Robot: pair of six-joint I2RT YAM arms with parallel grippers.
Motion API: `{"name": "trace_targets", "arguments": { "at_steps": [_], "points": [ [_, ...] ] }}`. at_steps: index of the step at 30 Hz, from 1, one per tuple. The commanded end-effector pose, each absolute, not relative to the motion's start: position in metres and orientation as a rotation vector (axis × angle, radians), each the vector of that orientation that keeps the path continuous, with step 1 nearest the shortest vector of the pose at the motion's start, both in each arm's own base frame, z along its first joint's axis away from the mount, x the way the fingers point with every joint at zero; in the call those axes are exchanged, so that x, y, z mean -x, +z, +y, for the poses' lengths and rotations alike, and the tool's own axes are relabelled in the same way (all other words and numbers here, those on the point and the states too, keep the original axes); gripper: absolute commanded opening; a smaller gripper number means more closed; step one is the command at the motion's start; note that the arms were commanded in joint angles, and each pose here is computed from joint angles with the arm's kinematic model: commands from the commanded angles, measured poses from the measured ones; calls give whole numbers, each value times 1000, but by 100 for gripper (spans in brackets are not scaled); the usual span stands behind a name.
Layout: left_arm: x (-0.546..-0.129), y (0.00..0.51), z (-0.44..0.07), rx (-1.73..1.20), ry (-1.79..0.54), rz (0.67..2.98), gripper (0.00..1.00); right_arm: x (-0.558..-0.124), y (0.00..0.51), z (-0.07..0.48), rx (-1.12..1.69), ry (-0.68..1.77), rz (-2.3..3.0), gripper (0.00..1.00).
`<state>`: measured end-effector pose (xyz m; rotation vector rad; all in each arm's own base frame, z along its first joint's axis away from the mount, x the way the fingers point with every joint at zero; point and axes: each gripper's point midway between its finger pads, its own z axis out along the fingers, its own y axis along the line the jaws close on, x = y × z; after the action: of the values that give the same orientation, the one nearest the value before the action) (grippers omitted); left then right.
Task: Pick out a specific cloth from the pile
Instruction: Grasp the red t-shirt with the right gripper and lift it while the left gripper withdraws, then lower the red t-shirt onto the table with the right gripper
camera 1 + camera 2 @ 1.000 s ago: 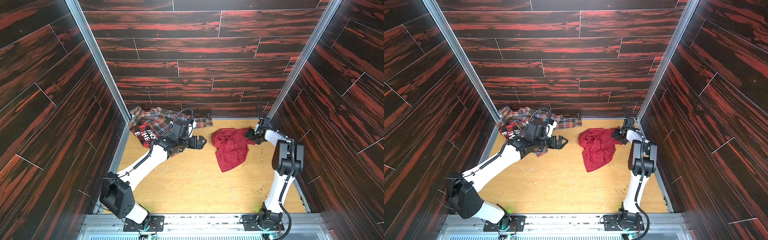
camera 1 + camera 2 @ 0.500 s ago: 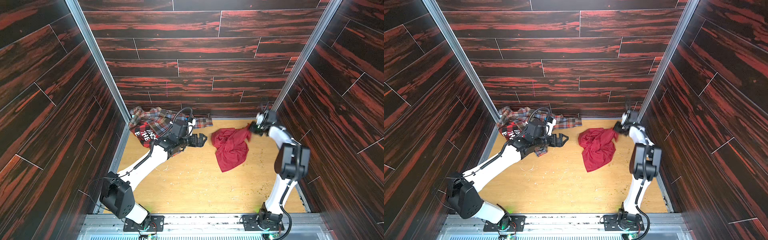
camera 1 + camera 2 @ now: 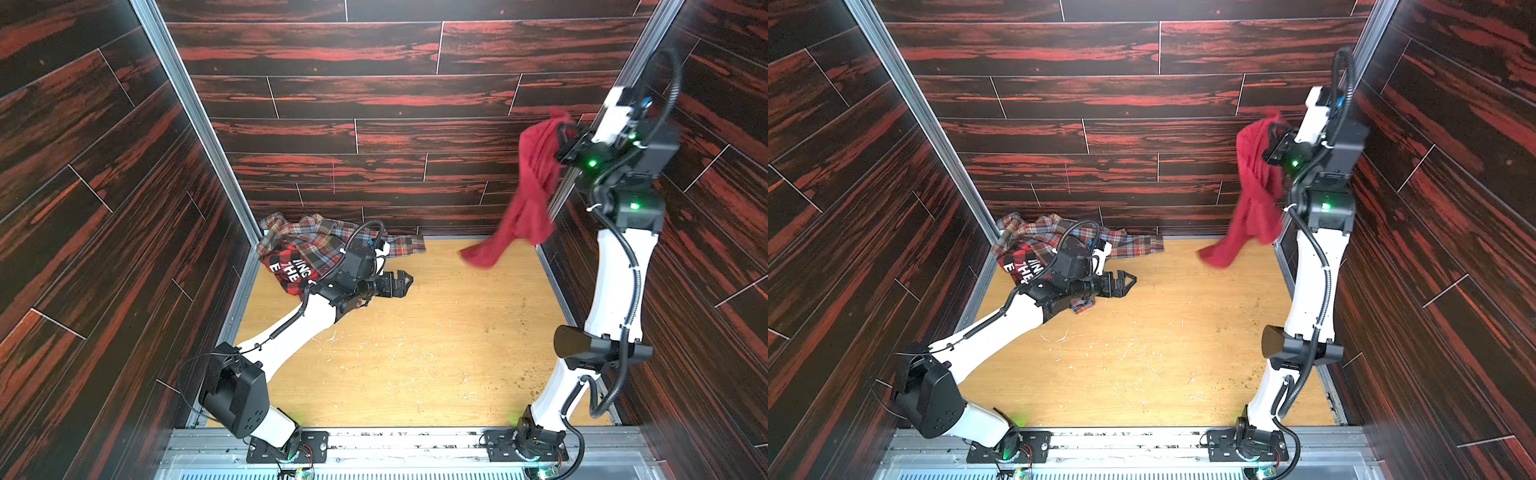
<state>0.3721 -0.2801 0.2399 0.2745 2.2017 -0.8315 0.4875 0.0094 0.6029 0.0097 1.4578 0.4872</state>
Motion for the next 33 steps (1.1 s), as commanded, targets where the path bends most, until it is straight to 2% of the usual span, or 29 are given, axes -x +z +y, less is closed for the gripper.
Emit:
{"name": "trace_targets", "arguments": {
  "at_steps": [1, 4, 11, 15, 20, 25, 29, 33],
  "points": [
    [-365, 264, -274, -273, -830, 2128, 99, -521, 543, 11, -38, 535, 1621, 0],
    [-364, 263, -271, -269, -815, 2124, 99, -521, 543, 14, -21, 556, 1613, 0],
    [-362, 263, -270, -262, -828, 2121, 99, -520, 533, 47, 109, 786, 1622, 0],
    [-359, 266, -270, -271, -841, 2106, 99, -527, 521, 51, 88, 852, 1642, 0],
    [-356, 268, -273, -290, -864, 2105, 99, -537, 479, 25, -57, 687, 1744, 0],
    [-354, 270, -281, -327, -904, 2097, 99, -527, 432, -17, -173, 513, 1798, 0],
    [-357, 270, -285, -335, -909, 2099, 99, -515, 419, -43, -205, 453, 1817, 0],
    [-360, 263, -289, -332, -912, 2110, 99, -511, 424, -40, -157, 450, 1822, 0]
  ]
}}
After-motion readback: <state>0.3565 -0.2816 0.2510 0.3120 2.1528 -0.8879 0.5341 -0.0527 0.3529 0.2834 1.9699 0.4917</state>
